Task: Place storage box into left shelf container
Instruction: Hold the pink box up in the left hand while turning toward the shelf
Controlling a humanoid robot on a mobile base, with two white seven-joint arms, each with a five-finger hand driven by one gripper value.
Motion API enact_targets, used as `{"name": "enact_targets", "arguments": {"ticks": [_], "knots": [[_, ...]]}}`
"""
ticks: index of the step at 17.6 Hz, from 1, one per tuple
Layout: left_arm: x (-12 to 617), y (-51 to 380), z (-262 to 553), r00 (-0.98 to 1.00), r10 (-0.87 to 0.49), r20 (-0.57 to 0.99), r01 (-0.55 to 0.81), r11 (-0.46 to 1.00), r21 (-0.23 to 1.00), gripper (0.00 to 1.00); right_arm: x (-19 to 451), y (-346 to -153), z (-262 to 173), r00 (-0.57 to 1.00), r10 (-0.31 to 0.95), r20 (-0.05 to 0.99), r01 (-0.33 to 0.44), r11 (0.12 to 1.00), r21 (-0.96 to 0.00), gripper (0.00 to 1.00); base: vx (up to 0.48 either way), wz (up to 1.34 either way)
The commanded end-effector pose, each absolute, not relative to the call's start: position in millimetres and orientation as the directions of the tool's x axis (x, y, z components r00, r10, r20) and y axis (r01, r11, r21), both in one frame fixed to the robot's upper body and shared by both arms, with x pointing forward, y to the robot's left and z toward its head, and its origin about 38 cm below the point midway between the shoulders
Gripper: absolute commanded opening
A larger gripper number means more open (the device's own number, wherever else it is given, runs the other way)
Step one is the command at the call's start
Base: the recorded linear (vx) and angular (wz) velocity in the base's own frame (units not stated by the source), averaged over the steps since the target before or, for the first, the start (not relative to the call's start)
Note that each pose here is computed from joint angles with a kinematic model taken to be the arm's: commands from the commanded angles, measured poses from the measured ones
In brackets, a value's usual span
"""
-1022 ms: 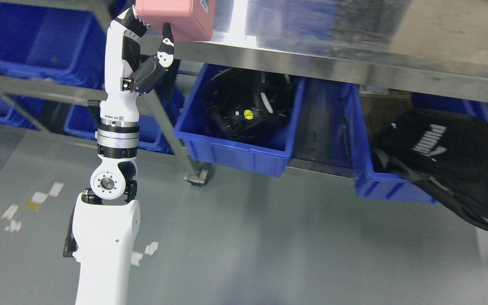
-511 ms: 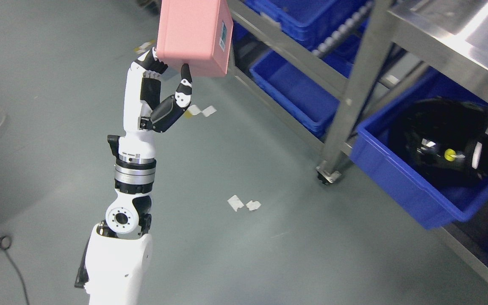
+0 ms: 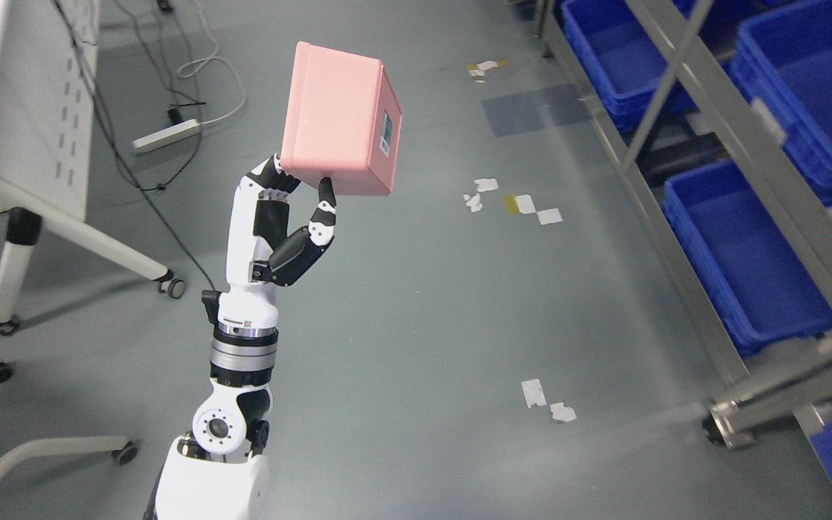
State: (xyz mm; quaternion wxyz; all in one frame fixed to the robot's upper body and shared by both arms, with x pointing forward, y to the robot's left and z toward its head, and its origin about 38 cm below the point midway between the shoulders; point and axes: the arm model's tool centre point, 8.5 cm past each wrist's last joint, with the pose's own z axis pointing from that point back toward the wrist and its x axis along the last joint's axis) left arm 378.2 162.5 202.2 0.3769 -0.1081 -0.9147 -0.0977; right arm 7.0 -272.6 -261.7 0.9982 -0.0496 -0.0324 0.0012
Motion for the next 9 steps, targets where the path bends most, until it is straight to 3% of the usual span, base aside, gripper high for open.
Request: {"name": "enact_targets", "arguments": {"ticks": [1, 5, 9], "knots": [[363.1, 162.2, 183.2, -0.655, 0.136, 0.743, 0.295, 0.952, 0.085, 0.03, 16.8, -284.1, -260.6, 0.996, 0.005, 0.088, 0.006, 0.993, -0.118, 1.00, 0.237, 0.81], [361.5, 159.0, 180.6, -0.648, 0.142, 0.748, 0.307, 0.948, 0.086, 0.03, 16.8, -284.1, -260.6, 0.996, 0.005, 0.088, 0.006, 0.993, -0.118, 1.00, 0.292, 0.61], [357.5, 151.2, 170.6, -0.620, 0.166, 0.767, 0.335, 0.940, 0.067, 0.03, 16.8, -283.9, -260.6, 0.996, 0.005, 0.088, 0.006, 0.993, -0.117, 1.00, 0.323, 0.24]]}}
